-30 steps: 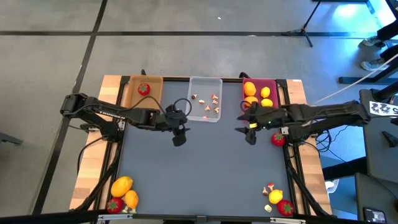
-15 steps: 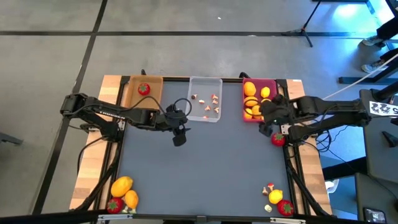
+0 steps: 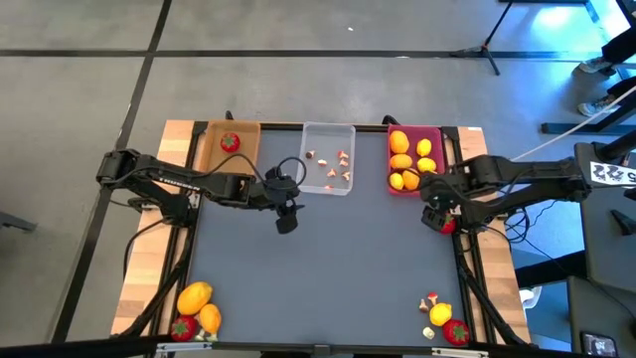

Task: Sort produce into baskets
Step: Put the tomato into the orange bin

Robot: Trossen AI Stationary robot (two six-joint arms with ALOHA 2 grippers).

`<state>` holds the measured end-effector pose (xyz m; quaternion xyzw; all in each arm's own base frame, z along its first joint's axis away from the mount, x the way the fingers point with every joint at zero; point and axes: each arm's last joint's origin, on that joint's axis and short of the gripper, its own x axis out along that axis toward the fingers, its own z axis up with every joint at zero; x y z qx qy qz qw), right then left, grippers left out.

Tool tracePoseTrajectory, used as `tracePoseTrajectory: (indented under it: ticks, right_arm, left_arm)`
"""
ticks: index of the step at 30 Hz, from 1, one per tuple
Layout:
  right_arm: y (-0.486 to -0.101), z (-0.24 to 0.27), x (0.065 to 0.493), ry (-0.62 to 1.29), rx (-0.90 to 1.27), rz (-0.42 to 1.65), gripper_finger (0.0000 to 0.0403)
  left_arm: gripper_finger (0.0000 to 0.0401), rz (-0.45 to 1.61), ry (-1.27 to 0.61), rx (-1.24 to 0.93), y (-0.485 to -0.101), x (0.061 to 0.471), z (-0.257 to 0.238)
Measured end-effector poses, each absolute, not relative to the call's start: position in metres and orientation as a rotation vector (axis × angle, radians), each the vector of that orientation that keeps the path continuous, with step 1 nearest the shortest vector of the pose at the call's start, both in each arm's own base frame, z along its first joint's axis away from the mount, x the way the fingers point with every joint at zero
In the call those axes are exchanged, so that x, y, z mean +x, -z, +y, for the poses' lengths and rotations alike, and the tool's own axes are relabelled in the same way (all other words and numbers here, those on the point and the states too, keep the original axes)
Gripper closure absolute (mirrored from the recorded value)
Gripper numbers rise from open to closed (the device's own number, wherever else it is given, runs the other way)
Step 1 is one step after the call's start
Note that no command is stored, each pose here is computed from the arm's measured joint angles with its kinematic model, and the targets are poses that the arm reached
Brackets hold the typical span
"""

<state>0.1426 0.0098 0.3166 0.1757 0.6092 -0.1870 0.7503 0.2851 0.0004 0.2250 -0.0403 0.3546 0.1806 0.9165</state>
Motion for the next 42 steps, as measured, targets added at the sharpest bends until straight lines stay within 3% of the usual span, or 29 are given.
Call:
tracePoseTrajectory:
  ticks: [6,13,19,31,42]
  right_arm:
    - [-0.295,0.009,0.142,0.473,0.332,1.433,0.0086]
    - [-0.269,0.013,0.145,0.402,0.420,1.583,0.0086]
    - [-0.265,0.014,0.148,0.392,0.424,1.585,0.0086]
    - [-0.242,0.014,0.168,0.479,0.330,1.799,0.0086]
    - [-0.207,0.016,0.191,0.386,0.162,2.041,0.0086]
  left_arm:
    - [0.0180,0.733,-0.372,-0.082,-0.225,0.285,0.000]
    - [0.0180,0.735,-0.372,-0.082,-0.225,0.285,0.000]
    - [0.0180,0.733,-0.371,-0.082,-0.225,0.285,0.000]
    - [0.0180,0.732,-0.371,-0.082,-0.225,0.285,0.000]
    - [0.0180,0.734,-0.371,-0.082,-0.225,0.285,0.000]
